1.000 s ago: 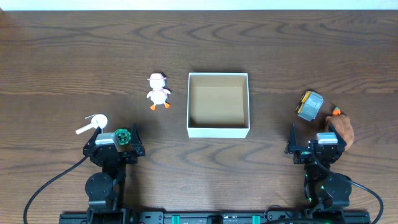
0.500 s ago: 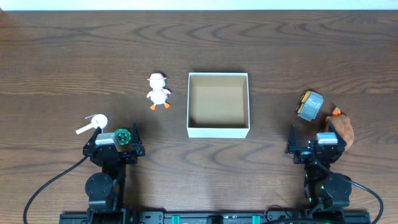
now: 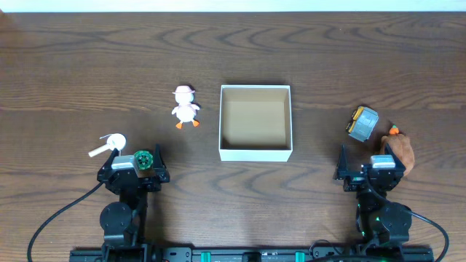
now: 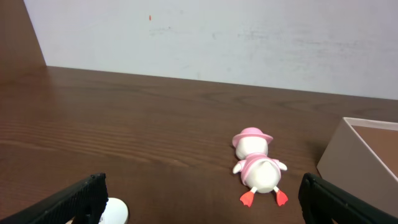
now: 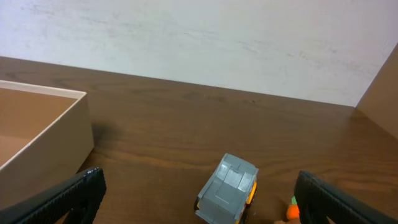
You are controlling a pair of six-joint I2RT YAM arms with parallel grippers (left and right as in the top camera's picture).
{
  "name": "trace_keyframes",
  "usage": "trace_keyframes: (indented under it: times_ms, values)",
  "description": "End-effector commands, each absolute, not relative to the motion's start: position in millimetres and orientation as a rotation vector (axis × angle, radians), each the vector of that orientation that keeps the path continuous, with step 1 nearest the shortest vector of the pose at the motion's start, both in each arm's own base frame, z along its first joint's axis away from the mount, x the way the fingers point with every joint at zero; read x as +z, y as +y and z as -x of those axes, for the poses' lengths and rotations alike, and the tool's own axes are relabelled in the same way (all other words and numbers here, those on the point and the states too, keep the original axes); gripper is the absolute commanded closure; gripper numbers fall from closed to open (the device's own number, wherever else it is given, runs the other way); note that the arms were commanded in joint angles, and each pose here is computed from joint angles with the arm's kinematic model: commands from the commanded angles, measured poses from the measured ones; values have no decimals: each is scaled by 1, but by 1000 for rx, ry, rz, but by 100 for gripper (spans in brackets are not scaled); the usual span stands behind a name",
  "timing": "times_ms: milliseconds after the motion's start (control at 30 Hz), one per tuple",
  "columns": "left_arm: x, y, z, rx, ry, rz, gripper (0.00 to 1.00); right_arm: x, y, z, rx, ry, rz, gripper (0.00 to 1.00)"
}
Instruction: Pack container
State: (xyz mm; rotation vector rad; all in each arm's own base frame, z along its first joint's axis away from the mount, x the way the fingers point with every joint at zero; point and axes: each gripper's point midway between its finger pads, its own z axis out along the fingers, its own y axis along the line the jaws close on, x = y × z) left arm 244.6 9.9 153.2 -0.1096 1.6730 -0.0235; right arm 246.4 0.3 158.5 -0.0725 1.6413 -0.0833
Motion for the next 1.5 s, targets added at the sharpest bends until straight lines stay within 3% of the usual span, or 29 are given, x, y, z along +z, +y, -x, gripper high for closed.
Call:
trace_keyframes:
  times_ms: [0,500,700,1067,1333,1467]
  values:
    - [138,13,-244,8,1718,107,2,158,4,-246,-65,1638,92,1]
    - [134,13,-244,-47,1727,172,2,137,6,-250,106,1785,-83,1]
    - [140,1,-242,-172,1779,208,2,166,4,-259,84,1879,-95,1]
    - [196,-6,-256,-197,2038,217,2,226,0,-314,36,2203,-118,1]
    - [215,-5,-273,-175,2437,278,2,227,-24,-348,10,2551,-237,1]
    - [210,-5,-281,-163,2585,303,2,216,-19,-361,159,2643,-262,1]
